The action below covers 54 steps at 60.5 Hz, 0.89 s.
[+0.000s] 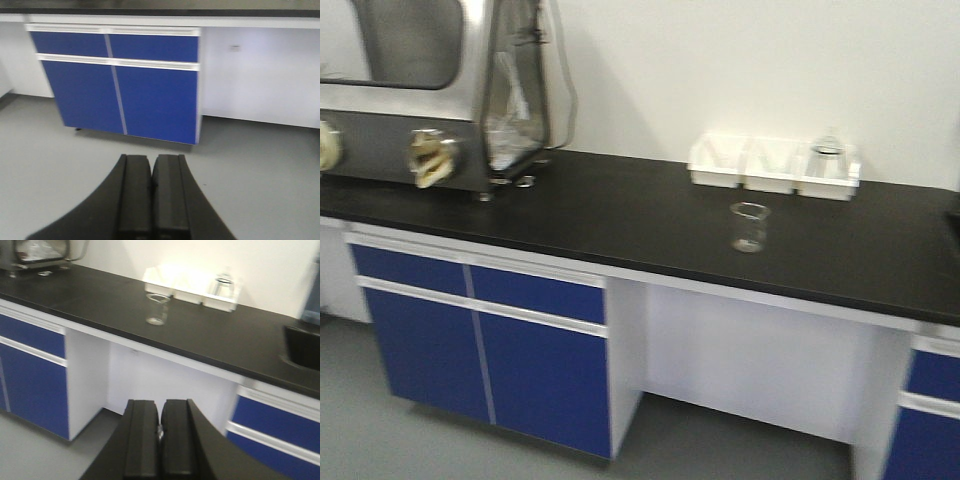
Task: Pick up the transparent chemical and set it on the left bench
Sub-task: 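Drive the base along the bench toward the white bins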
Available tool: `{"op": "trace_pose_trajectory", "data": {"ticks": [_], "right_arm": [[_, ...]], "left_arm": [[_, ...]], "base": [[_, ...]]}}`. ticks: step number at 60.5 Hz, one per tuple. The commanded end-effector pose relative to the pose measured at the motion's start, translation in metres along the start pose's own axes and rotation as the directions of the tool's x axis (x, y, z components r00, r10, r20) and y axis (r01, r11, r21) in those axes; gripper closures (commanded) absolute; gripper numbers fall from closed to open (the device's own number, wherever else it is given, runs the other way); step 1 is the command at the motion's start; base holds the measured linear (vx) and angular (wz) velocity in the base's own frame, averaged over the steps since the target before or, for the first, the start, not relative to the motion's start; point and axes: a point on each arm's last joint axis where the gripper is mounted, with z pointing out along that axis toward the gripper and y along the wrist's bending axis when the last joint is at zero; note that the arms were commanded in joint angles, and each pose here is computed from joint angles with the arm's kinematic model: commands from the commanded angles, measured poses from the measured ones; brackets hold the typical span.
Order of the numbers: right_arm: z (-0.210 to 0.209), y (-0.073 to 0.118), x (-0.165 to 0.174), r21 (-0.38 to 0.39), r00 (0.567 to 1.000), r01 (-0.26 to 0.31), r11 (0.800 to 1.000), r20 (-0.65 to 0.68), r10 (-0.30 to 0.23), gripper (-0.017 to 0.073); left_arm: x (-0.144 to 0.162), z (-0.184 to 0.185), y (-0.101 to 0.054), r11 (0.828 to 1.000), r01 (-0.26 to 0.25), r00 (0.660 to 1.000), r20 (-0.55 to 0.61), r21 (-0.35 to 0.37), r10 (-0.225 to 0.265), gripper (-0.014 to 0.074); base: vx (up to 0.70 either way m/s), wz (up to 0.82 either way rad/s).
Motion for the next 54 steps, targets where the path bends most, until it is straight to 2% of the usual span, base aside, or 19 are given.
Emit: {"op": "trace_pose_trajectory", "data": {"ticks": [1,14,27,54], "right_arm": [[-0.0011,-0.0001,-0.0168,-0.01,0.994,0.014,1.0,0.104,-0.013,0.0564],[-0.0011,-0.0001,-0.0168,-0.01,0.994,0.014,1.0,0.104,-0.013,0.0564],[-0.0011,-0.0001,-0.0168,-0.01,0.994,0.014,1.0,0.104,-0.013,0.0564],[-0.0011,-0.0002,-0.0167,-0.01,0.995,0.014,1.0,0.103,-0.013,0.0564]], "left_arm": [[-0.0028,-0.0013,0.0001,1.0,0.009,0.997,0.081,-0.002,-0.009,0.0597],[-0.0028,-0.0013,0.0001,1.0,0.009,0.997,0.081,-0.002,-0.009,0.0597],[-0.0028,-0.0013,0.0001,1.0,0.009,0.997,0.081,-0.002,-0.009,0.0597],[-0.0028,-0.0013,0.0001,1.0,0.009,0.997,0.081,-0.002,-0.009,0.0597]], "base": [[0.27,0.65],[0.3,0.56],[0.35,0.27],[0.42,-0.32]]}}
